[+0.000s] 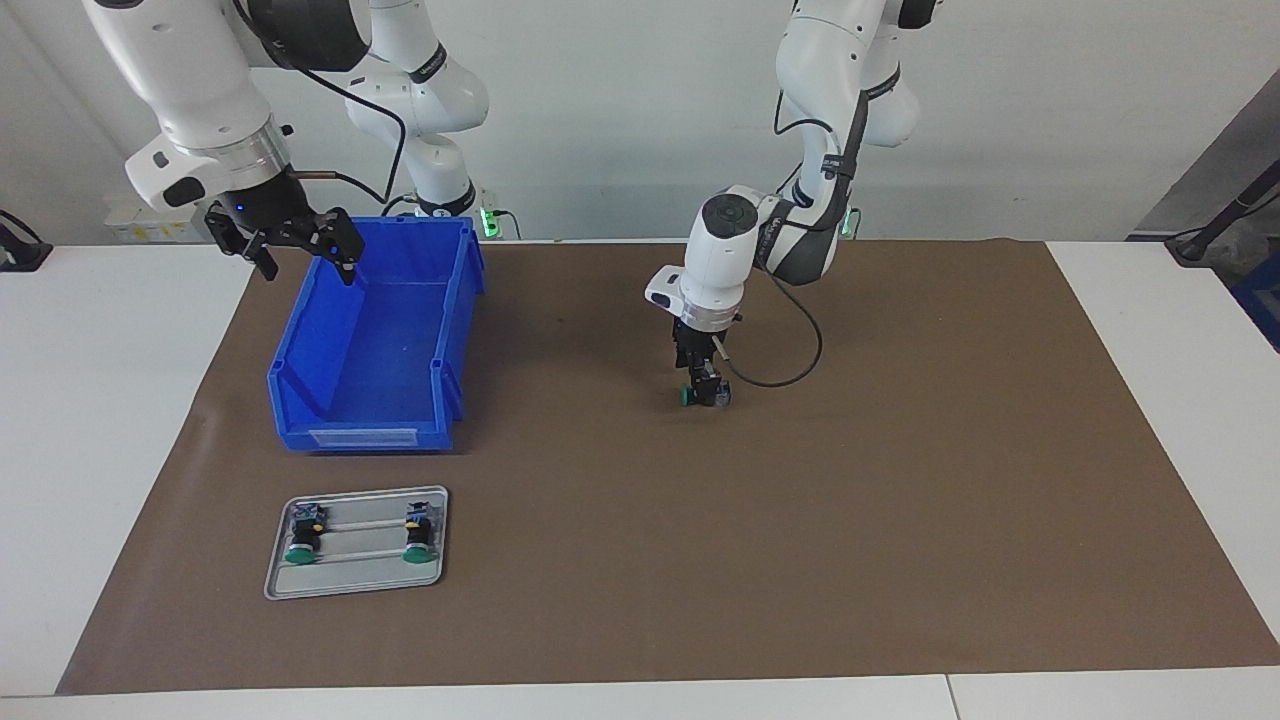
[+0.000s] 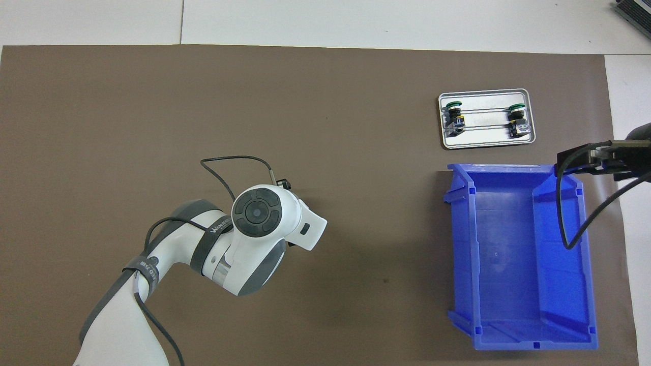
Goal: Place and press button with both arms
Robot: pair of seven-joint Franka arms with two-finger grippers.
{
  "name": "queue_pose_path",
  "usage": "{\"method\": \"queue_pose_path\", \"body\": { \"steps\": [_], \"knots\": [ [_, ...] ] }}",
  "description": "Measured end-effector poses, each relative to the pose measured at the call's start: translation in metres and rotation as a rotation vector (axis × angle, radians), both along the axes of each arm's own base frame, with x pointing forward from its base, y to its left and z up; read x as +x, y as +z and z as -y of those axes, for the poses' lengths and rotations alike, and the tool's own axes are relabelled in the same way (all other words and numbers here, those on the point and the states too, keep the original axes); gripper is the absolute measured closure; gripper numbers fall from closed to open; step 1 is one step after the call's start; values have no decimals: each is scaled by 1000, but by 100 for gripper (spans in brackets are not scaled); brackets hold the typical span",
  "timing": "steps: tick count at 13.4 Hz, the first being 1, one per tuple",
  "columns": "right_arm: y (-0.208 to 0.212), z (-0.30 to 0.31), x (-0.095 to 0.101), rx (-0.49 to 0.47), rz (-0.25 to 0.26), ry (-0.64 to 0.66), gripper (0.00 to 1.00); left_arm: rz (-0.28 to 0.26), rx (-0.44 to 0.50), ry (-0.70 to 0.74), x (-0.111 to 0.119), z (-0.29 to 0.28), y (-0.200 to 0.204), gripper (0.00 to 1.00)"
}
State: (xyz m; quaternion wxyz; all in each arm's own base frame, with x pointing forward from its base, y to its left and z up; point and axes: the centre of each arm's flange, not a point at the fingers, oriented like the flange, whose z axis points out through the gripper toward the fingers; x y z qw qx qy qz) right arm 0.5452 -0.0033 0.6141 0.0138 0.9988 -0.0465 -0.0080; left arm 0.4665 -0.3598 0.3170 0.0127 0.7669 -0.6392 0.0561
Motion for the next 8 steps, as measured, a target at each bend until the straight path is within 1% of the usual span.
{"method": "queue_pose_path", "body": {
  "steps": [8],
  "knots": [
    [0,0,0,0,0,0,0,-12,9,-9,-3,5,-20,26]
  ]
}}
